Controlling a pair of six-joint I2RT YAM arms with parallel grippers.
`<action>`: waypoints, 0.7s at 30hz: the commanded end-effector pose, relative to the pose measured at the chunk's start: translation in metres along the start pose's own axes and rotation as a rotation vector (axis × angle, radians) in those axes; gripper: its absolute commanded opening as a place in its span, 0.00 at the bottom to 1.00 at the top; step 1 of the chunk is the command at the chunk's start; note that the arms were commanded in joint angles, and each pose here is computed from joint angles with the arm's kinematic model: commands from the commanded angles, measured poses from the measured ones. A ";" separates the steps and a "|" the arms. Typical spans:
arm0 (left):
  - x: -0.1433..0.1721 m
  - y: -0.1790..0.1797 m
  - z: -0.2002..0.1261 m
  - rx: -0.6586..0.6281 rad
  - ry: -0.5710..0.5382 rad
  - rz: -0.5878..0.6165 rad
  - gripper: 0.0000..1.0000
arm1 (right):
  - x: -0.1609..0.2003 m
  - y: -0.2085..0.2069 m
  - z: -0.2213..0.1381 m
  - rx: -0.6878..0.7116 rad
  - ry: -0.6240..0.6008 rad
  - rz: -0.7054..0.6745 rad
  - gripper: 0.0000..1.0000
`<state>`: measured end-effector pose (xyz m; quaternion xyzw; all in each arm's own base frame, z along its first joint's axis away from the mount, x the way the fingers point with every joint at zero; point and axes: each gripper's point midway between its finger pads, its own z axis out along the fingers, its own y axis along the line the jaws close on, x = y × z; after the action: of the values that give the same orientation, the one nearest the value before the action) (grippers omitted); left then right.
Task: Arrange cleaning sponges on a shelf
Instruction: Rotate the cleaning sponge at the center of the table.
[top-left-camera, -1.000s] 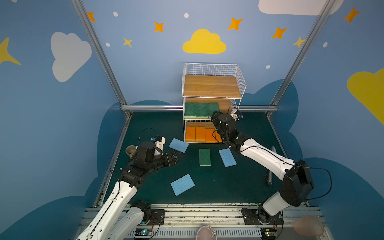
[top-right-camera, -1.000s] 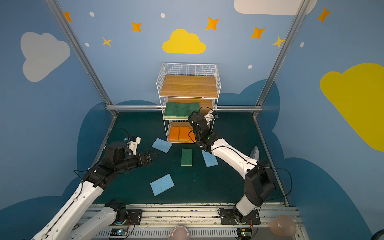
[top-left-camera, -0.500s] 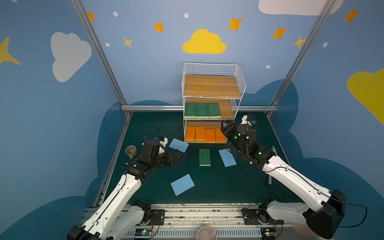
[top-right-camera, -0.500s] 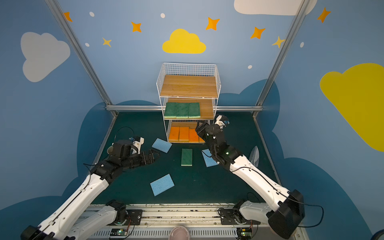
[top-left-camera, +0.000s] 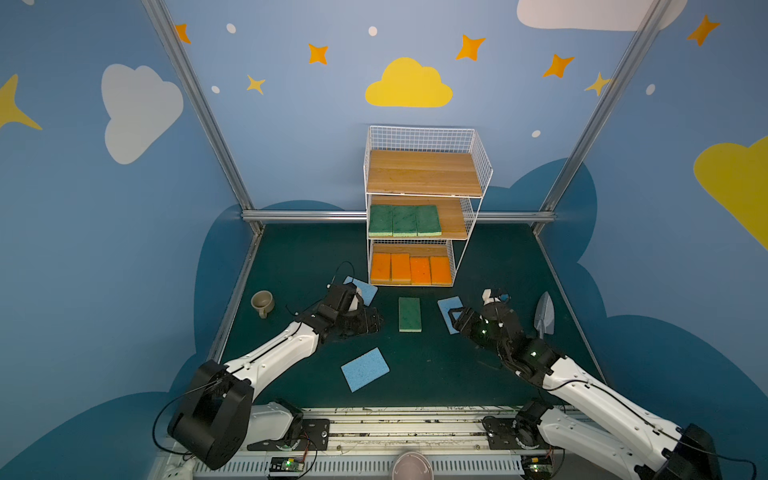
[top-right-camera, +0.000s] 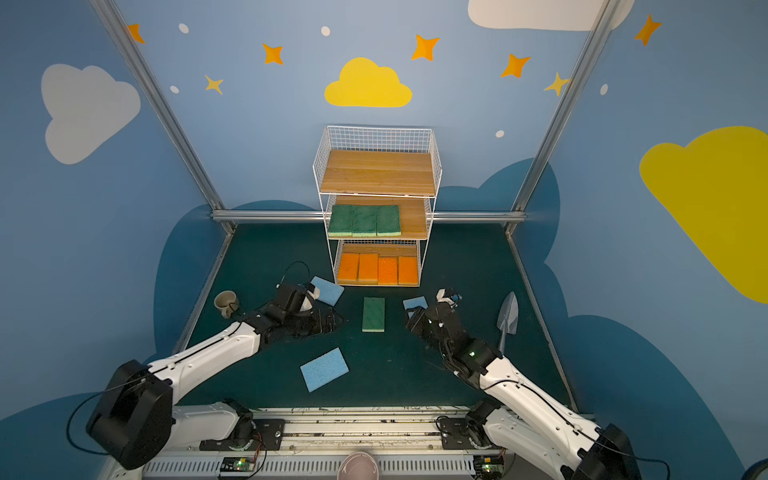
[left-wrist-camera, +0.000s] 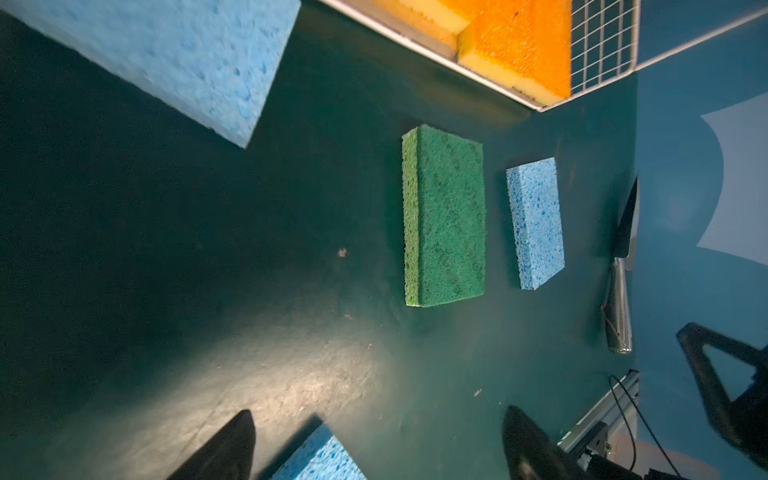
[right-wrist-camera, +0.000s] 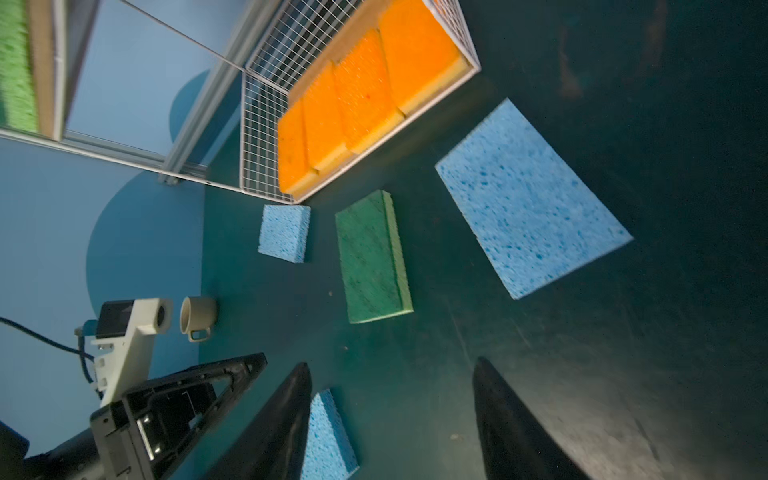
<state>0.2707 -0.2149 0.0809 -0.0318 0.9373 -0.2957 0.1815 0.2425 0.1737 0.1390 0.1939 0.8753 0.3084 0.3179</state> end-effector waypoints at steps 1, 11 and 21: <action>-0.001 -0.008 0.017 0.010 0.005 0.005 0.75 | 0.004 0.008 0.001 -0.075 0.042 0.047 0.61; 0.009 -0.021 0.067 0.013 0.068 -0.011 0.48 | 0.026 0.000 0.022 -0.145 0.188 0.097 0.60; -0.007 -0.047 0.096 0.024 0.067 0.010 0.45 | 0.020 -0.008 0.020 -0.133 0.165 0.087 0.59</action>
<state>0.3033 -0.2902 0.0327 -0.0223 0.9421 -0.3016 0.1447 0.2400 0.1874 0.1087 0.1955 0.8707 0.3876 0.2313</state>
